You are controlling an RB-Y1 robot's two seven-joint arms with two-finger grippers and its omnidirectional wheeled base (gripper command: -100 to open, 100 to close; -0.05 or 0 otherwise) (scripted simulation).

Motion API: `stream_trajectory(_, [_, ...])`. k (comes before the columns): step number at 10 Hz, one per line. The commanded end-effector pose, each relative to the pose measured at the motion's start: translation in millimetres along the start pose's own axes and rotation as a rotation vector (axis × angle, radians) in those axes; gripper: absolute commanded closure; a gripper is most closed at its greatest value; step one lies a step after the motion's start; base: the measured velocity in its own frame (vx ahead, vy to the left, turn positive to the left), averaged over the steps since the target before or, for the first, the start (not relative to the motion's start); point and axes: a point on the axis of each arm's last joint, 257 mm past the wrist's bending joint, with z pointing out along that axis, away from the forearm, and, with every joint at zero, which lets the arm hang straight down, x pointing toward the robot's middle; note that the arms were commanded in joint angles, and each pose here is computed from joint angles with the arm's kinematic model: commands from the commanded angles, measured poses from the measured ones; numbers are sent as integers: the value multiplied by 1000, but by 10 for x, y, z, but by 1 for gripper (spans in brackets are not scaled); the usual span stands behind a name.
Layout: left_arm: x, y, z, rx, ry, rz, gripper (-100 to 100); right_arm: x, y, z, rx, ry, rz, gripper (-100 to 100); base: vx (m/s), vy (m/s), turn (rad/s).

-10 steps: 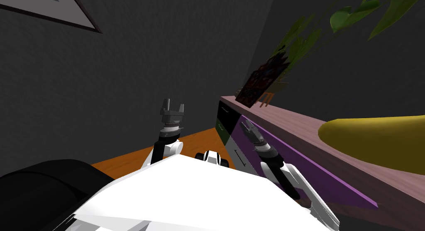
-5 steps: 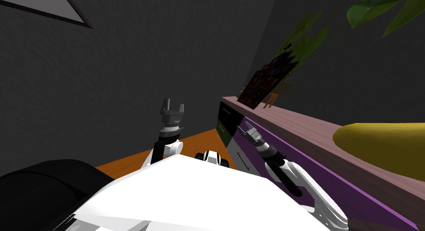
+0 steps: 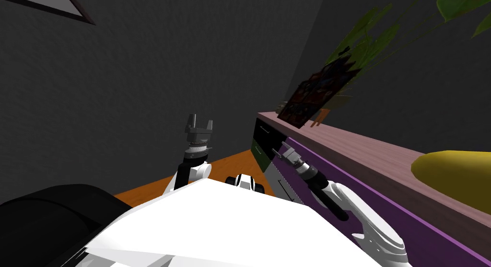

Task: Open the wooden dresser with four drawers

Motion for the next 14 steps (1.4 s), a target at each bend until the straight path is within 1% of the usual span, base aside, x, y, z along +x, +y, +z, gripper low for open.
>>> stream_trajectory(1, [0,0,0,0,0,0,0,305,-121,-79,-41,106,-170,-100,88,102,9])
stream_trajectory(2, [0,0,0,0,0,0,0,432,-187,-112,-57,150,-241,-100,103,103,18])
stream_trajectory(3, [0,0,0,0,0,0,0,444,-187,-118,-62,156,-252,-100,92,84,9])
stream_trajectory(6, [0,0,0,0,0,0,0,804,-439,-253,-117,286,-462,-100,94,88,35])
stream_trajectory(7, [0,0,0,0,0,0,0,805,-445,-259,-121,289,-467,-100,85,78,12])
stream_trajectory(10, [0,0,0,0,0,0,0,1094,-761,-430,-178,409,-662,-100,95,89,46])
stream_trajectory(11, [0,0,0,0,0,0,0,1095,-763,-431,-178,410,-662,-100,73,71,25])
stream_trajectory(14, [0,0,0,0,0,0,0,1293,-1103,-615,-233,516,-836,-100,81,71,46])
